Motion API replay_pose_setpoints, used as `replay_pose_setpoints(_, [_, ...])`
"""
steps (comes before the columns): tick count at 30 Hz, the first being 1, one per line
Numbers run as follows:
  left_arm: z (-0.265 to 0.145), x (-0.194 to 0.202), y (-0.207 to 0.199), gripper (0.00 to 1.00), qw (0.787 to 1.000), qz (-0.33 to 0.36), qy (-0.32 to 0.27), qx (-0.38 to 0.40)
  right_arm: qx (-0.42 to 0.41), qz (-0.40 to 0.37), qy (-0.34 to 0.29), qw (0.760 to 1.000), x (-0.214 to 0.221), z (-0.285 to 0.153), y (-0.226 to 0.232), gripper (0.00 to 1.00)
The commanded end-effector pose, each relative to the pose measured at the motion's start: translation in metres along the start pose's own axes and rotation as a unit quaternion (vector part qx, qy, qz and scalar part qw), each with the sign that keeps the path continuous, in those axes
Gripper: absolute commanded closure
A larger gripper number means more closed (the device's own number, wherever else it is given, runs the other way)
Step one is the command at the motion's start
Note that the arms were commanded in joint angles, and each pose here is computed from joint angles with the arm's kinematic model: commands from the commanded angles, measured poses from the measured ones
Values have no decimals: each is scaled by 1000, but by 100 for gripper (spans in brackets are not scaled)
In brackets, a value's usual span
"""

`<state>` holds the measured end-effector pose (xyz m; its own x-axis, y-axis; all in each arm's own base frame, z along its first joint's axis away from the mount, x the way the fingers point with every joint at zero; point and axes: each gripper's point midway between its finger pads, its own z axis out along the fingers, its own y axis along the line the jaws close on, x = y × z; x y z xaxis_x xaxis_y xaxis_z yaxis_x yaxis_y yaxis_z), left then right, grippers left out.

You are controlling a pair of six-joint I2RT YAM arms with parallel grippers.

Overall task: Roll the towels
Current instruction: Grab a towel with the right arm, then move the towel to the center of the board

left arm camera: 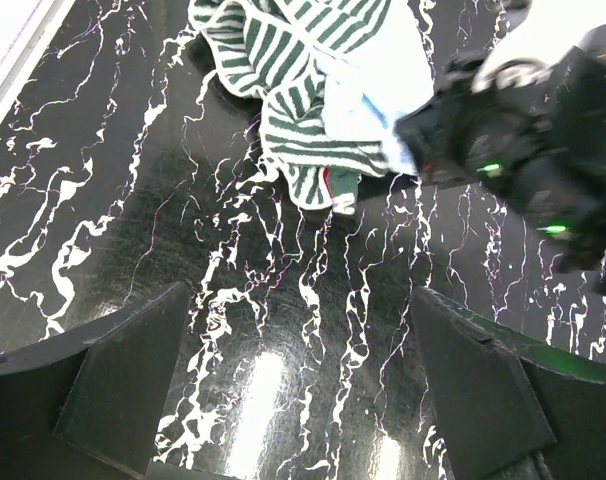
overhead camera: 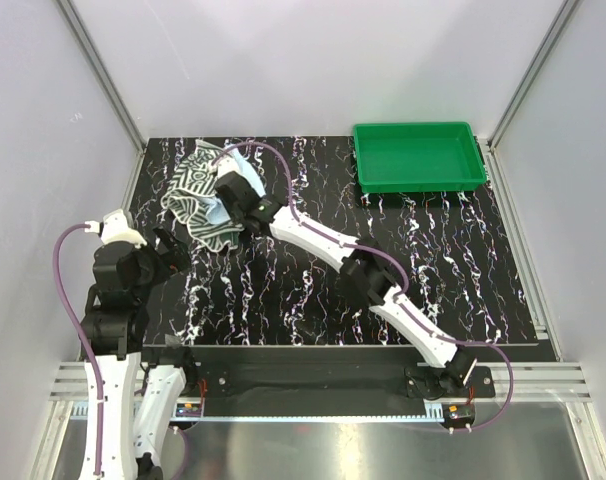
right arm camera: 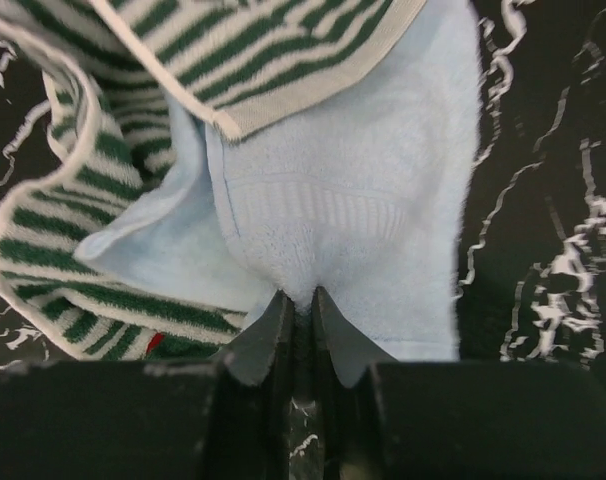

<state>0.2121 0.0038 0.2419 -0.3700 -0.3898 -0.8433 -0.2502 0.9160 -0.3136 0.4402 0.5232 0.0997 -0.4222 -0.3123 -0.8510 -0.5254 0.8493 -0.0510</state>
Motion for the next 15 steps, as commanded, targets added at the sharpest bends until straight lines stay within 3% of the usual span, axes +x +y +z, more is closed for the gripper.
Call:
replay_pose_setpoints(1, [5,-8,-5,1,1000,5,-14,14,9,19,-124,992,-120,-79,-15,87])
replay_pose_setpoints(3, [6,-7,-5,1,1000,5,-12,14,6,17,-148,989,-146,-103,-19,89])
replay_pose_setpoints(5, [6,-8,-5,1,1000,5,-13,13,2,12,-168,986,-165,-123,-22,100])
replay_pose_setpoints(8, [6,-7,-4,1,1000,5,-13,12,11,2,-211,977,-205,-169,-34,100])
replay_pose_setpoints(11, [8,-6,-3,1,1000,6,-7,9,38,-8,-252,967,-243,-229,-55,100])
replay_pose_setpoints(12, [8,-6,-3,1,1000,6,-7,7,53,4,-284,957,-265,-275,-67,100])
replay_pose_setpoints(14, [11,-5,-2,1,1000,6,-1,5,78,-13,-292,953,-265,-299,-78,100])
replay_pose_setpoints(15, [11,-4,-3,1,1000,6,1,6,82,22,-344,935,-289,-358,-99,100])
